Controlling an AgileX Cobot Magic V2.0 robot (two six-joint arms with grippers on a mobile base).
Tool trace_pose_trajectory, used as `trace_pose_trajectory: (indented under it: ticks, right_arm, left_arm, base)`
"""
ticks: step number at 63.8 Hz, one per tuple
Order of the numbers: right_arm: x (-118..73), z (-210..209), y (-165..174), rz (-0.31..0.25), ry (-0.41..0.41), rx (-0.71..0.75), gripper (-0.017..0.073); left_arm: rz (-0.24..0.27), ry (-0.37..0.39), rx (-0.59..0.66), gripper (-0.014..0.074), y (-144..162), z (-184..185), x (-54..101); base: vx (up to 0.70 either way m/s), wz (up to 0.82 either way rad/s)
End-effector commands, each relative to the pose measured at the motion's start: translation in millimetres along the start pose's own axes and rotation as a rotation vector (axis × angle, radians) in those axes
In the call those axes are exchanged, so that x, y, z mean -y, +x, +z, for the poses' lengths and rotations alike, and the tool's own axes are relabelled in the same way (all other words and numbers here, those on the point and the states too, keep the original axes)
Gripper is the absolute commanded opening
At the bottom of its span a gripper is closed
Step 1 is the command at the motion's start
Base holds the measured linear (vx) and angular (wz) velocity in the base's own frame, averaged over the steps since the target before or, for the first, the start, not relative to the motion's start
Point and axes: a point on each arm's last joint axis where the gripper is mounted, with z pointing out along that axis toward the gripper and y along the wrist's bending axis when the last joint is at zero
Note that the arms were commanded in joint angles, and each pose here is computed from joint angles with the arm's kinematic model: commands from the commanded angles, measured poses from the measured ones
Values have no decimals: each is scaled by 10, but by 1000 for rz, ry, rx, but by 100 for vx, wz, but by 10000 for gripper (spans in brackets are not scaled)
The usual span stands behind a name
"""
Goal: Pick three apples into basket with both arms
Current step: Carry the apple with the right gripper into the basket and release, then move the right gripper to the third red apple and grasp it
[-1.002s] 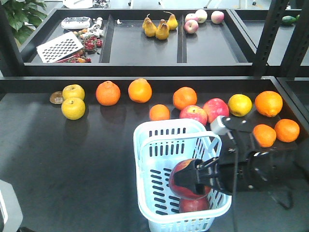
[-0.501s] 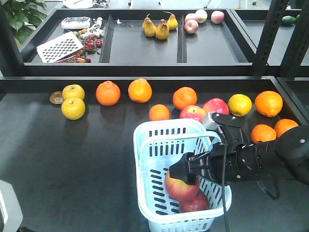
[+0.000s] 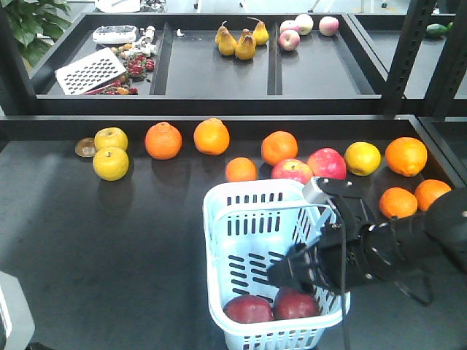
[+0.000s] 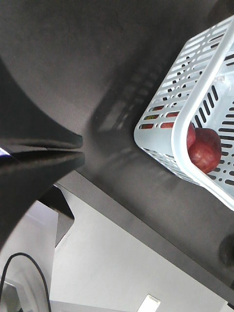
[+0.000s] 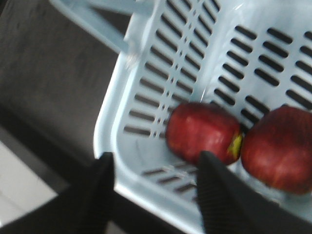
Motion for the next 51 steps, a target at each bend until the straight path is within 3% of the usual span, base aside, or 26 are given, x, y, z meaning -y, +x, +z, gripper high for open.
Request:
trace_pose_trajectory:
  ticks: [1,7,12,22,30,42,51]
  right_arm:
    - [-134,-252,-18,-54,1,15,148]
    - [-161,-459,74,-117,80,-13,-16]
    - [-141,-643,145,-132,188,-18,-10]
    - [-9,-1069,308,-83,517,1,-8]
    - [77,-1353,421,-41,733,23,-8]
    - [177,-1526,494,14,826,22,-6]
    - [396,-1623,470,109,883,54,0]
  left_arm:
    - [-30,-13,69,-6,-111,-36,-7]
    - [-30,-13,69,-6,-111,-36,-7]
    - [-30,-13,69,-6,-111,-36,-7]
    - [-30,-13,69,-6,-111,-36,-7]
    - [-30,-13,69,-6,-111,-36,-7]
    - [-30,-13,69,-6,-111,-36,-7]
    - [-30,-13,69,-6,-111,-36,-7]
  base:
    - [0,0]
    - [0,0]
    - [0,0]
    - [0,0]
    - [0,0]
    - [0,0]
    - [0,0]
